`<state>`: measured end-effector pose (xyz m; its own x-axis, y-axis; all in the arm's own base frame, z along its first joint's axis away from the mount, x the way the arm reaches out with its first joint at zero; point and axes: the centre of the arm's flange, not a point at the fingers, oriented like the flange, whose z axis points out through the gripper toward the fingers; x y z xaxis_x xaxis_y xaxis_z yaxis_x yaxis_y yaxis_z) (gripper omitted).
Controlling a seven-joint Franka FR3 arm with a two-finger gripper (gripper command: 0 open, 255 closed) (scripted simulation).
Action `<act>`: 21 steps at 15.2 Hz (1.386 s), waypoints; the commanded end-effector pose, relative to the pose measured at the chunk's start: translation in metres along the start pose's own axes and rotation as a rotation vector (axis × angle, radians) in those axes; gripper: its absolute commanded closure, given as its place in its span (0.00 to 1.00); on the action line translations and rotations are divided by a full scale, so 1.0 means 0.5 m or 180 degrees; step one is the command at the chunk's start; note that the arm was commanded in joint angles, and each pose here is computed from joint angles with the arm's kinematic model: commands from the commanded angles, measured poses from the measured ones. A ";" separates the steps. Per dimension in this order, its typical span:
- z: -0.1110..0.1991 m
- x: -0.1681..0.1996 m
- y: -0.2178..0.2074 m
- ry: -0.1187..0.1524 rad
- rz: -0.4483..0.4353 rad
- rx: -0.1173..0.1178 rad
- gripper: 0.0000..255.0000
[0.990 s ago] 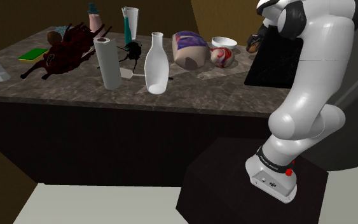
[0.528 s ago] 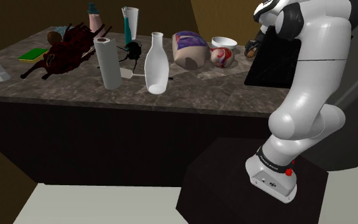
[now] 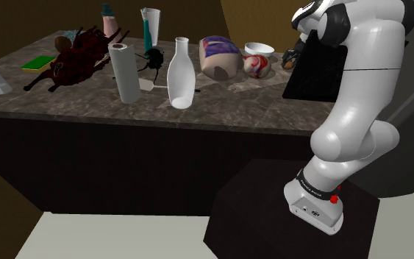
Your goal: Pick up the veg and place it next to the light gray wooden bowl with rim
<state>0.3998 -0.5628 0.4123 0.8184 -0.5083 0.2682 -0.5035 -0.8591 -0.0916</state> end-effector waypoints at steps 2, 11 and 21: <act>0.008 -0.003 0.000 -0.0022 0.0004 0.0004 1.00; -0.045 -0.002 0.000 -0.0022 0.0004 0.0004 0.00; -0.092 -0.002 0.000 -0.0022 0.0004 0.0004 0.00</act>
<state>0.3861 -0.5597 0.4562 0.8196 -0.5099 0.2614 -0.5043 -0.8585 -0.0932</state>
